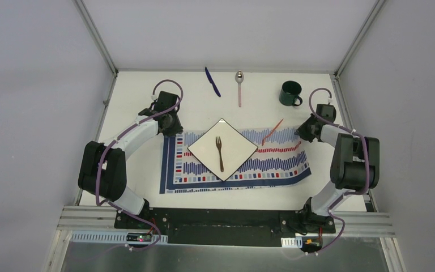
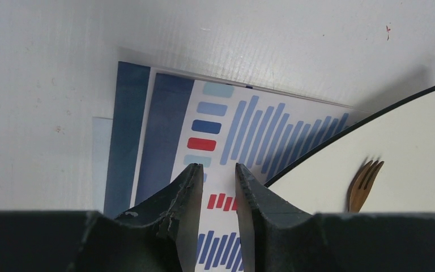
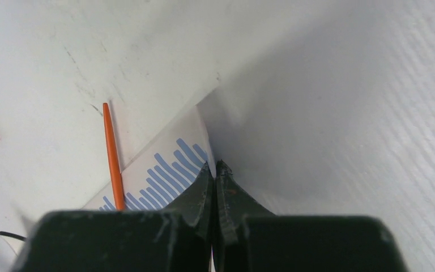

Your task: Set the dinner table for one person

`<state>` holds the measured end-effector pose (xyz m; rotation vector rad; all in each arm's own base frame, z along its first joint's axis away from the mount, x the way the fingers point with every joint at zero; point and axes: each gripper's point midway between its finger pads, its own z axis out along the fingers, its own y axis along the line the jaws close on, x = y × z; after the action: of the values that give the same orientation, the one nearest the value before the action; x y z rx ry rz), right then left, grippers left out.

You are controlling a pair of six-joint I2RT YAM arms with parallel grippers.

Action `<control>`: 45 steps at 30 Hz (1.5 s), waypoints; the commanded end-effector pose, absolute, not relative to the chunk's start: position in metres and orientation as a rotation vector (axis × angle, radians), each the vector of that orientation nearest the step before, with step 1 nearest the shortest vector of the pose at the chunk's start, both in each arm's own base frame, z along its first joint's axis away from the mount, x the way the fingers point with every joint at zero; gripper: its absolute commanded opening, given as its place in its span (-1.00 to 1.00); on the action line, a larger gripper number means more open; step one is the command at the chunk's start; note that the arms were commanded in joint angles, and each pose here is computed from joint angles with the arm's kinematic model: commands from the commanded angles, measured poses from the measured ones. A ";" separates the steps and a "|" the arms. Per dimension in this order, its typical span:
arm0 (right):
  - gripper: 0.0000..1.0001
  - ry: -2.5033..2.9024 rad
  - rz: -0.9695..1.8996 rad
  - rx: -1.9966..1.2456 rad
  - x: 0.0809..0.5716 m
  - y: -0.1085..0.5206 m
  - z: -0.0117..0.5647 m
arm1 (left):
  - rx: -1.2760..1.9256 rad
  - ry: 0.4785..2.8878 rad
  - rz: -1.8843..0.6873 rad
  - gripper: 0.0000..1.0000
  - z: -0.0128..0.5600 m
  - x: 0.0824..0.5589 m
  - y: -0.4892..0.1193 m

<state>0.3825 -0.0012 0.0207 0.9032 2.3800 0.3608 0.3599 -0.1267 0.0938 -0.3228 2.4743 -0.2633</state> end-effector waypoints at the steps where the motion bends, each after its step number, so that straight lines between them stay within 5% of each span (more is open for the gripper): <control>1: -1.00 2.334 0.137 0.997 0.366 -0.040 0.020 | -0.298 2.403 -0.272 -0.43 0.119 0.370 -0.129; 14: -1.00 2.307 0.134 1.000 0.368 -0.043 0.024 | -0.303 2.437 -0.212 -0.73 0.101 0.373 -0.124; 20: -1.00 2.309 0.169 0.993 0.371 -0.039 0.023 | -0.286 2.497 -0.193 -0.61 0.071 0.382 -0.128; 45: -1.00 2.312 0.250 0.987 0.386 -0.029 0.019 | -0.379 2.629 -0.184 -0.70 0.009 0.405 -0.125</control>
<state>0.3774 -0.0182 0.0210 0.9582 2.3420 0.2807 0.3905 -0.1292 0.0299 -0.3296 2.6447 -0.1935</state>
